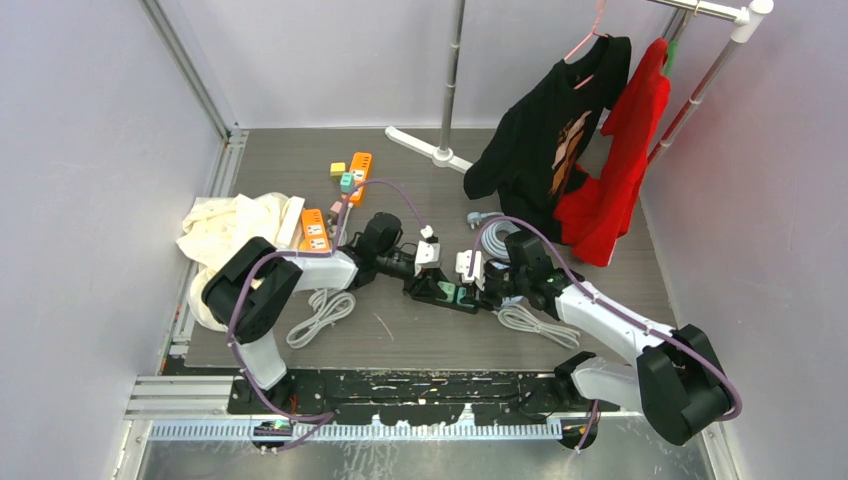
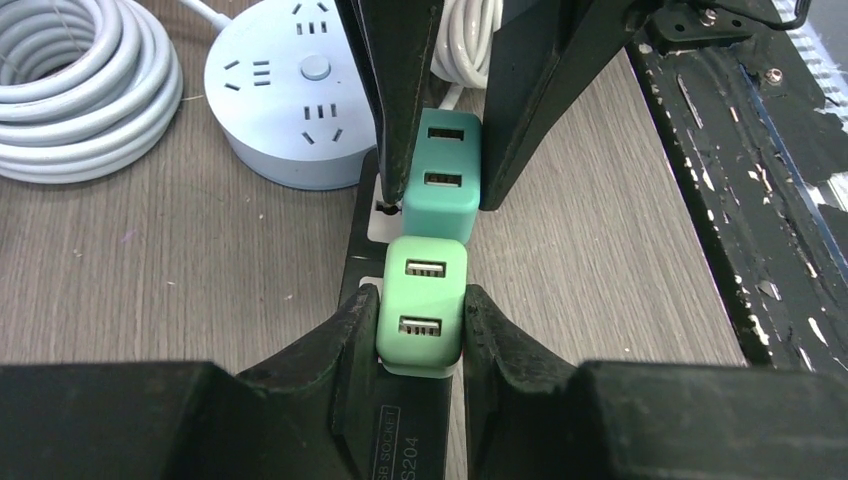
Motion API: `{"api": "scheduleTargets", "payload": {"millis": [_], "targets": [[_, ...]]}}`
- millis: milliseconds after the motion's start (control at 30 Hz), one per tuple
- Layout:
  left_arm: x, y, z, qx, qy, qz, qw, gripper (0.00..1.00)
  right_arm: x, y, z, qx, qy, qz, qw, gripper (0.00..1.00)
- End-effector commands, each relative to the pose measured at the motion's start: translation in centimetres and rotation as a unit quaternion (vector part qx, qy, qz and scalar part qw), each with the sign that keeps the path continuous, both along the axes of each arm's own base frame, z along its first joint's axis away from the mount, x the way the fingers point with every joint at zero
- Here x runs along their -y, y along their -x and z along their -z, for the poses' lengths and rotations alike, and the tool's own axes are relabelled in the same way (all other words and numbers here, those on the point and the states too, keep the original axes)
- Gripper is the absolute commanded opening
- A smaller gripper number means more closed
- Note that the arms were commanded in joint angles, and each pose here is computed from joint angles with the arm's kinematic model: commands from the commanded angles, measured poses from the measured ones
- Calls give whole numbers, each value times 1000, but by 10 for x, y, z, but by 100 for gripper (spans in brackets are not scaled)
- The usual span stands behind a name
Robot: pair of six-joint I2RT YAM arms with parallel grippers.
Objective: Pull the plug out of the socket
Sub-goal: Remove the plug from the socket.
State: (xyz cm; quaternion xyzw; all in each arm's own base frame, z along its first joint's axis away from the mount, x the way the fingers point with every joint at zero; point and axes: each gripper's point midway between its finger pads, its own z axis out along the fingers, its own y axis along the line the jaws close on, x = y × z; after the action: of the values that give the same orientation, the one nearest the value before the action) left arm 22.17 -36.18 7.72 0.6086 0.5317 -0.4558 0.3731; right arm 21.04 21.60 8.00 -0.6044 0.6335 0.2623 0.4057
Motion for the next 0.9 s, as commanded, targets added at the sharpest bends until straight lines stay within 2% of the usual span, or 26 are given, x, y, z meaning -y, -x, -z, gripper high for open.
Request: {"api": "scheduleTargets", "payload": {"millis": [0,167,300,433,500,600,733,867], "targets": [[1,6,1,2,-7,23,1000,1,-1,12,-5,-10,2,-39,999,17],[-12,12,20,30,-51,12,998,0,-2,7,-13,-31,-9,-3,999,2],[-20,13,30,40,-74,3,996,0,10,5,-9,-34,15,8,999,1],[-25,11,39,46,-89,-5,995,0,31,21,5,-13,82,-46,995,1],[-25,11,41,45,-91,-6,995,0,36,27,8,-11,94,-61,994,1],[-24,9,42,43,-94,-8,995,0,23,30,-2,-34,54,-54,996,1],[-23,9,44,36,-104,-7,994,0,-1,10,-29,-50,-19,1,999,1],[-26,12,46,28,-112,-7,993,0,-6,-7,-44,-44,-43,30,998,1]]}}
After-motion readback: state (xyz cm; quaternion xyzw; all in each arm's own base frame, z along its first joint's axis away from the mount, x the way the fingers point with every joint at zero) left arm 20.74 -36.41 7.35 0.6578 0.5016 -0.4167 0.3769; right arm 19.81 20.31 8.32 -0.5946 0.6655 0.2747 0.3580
